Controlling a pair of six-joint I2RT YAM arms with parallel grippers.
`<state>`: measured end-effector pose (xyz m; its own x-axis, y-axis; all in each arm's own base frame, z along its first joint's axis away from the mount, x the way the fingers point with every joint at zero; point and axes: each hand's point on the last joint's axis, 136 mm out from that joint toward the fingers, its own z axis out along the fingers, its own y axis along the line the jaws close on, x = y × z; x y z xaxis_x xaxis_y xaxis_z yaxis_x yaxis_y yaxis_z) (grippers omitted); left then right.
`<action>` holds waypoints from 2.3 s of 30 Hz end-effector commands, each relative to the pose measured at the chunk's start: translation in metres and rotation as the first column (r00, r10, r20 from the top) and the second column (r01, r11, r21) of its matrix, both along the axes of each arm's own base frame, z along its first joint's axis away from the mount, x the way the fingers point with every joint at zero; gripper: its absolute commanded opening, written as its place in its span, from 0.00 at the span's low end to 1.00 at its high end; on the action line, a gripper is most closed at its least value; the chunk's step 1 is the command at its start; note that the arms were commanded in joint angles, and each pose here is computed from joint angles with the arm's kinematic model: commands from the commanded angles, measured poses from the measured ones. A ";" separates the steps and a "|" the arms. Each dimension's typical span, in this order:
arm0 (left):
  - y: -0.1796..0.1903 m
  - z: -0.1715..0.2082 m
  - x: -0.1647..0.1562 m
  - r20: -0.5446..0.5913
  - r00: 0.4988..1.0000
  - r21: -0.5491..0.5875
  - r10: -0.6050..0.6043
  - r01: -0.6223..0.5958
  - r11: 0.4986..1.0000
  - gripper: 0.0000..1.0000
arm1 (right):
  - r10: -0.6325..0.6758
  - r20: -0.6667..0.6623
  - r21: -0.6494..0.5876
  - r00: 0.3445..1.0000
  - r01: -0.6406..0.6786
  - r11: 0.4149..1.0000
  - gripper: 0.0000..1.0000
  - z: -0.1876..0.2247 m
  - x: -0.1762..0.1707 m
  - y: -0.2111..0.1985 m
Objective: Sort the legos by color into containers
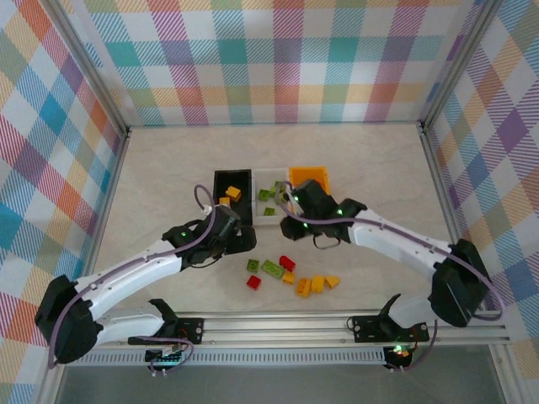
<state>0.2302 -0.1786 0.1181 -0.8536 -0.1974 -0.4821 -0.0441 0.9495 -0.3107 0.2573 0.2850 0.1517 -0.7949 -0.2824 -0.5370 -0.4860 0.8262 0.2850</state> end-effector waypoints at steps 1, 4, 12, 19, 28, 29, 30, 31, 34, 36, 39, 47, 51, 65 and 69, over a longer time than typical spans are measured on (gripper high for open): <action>0.023 -0.004 -0.010 -0.010 0.998 0.024 0.064 -0.064 0.998 1.00 | 0.012 0.054 0.033 0.998 -0.014 0.999 0.18 0.013 0.038 0.026; 0.028 -0.003 -0.015 -0.004 0.998 0.007 0.068 -0.068 0.998 1.00 | -0.025 0.064 0.013 0.998 0.024 1.000 0.18 0.007 0.076 0.040; 0.029 -0.007 -0.023 -0.021 0.999 -0.013 0.048 -0.048 0.999 1.00 | -0.108 0.048 -0.030 0.993 0.109 0.994 0.24 -0.018 0.144 0.055; 0.023 -0.001 -0.022 -0.008 1.000 -0.027 0.012 -0.012 1.000 1.00 | -0.107 0.086 0.012 0.991 0.106 0.994 0.66 0.004 0.154 0.056; -0.018 0.007 -0.015 -0.014 0.991 -0.084 -0.134 0.133 0.988 0.99 | -0.217 0.118 0.013 0.969 0.217 0.976 0.73 0.024 0.115 0.001; -0.028 0.009 -0.015 -0.010 0.986 -0.083 -0.168 0.166 0.983 0.98 | -0.243 0.109 0.010 0.964 0.243 0.970 0.73 0.020 0.110 -0.011; -0.038 0.011 -0.017 -0.006 0.980 -0.078 -0.201 0.200 0.977 0.98 | -0.264 0.101 0.009 0.959 0.264 0.964 0.73 0.016 0.106 -0.021; -0.051 0.013 -0.019 -0.003 0.971 -0.070 -0.241 0.240 0.968 0.97 | -0.292 0.096 0.009 0.952 0.292 0.956 0.73 0.011 0.102 -0.034; -0.096 0.013 -0.032 -0.020 0.923 -0.047 -0.384 0.383 0.923 0.93 | -0.366 0.073 0.023 0.928 0.365 0.931 0.73 0.002 0.092 -0.070; -0.127 0.008 -0.047 -0.046 0.874 -0.029 -0.484 0.483 0.875 0.89 | -0.401 0.049 0.020 0.915 0.401 0.916 0.73 -0.006 0.086 -0.089; -0.161 -0.005 -0.068 -0.091 0.797 0.025 -0.597 0.601 0.799 0.80 | -0.428 0.035 0.013 0.903 0.428 0.904 0.73 -0.013 0.078 -0.106; -0.202 -0.042 -0.096 -0.195 0.686 0.129 -0.701 0.726 0.675 0.66 | -0.457 0.039 0.036 0.888 0.456 0.889 0.73 -0.010 0.068 -0.126; -0.208 -0.057 -0.104 -0.242 0.658 0.180 -0.713 0.752 0.634 0.66 | -0.473 0.040 0.050 0.880 0.471 0.881 0.73 -0.008 0.067 -0.135; -0.199 -0.104 -0.116 -0.365 0.625 0.251 -0.690 0.779 0.574 0.71 | -0.494 0.038 0.091 0.869 0.489 0.868 0.73 -0.002 0.070 -0.145; -0.198 -0.107 -0.110 -0.354 0.639 0.289 -0.683 0.769 0.570 0.71 | -0.500 0.042 0.091 0.865 0.495 0.864 0.73 -0.001 0.070 -0.148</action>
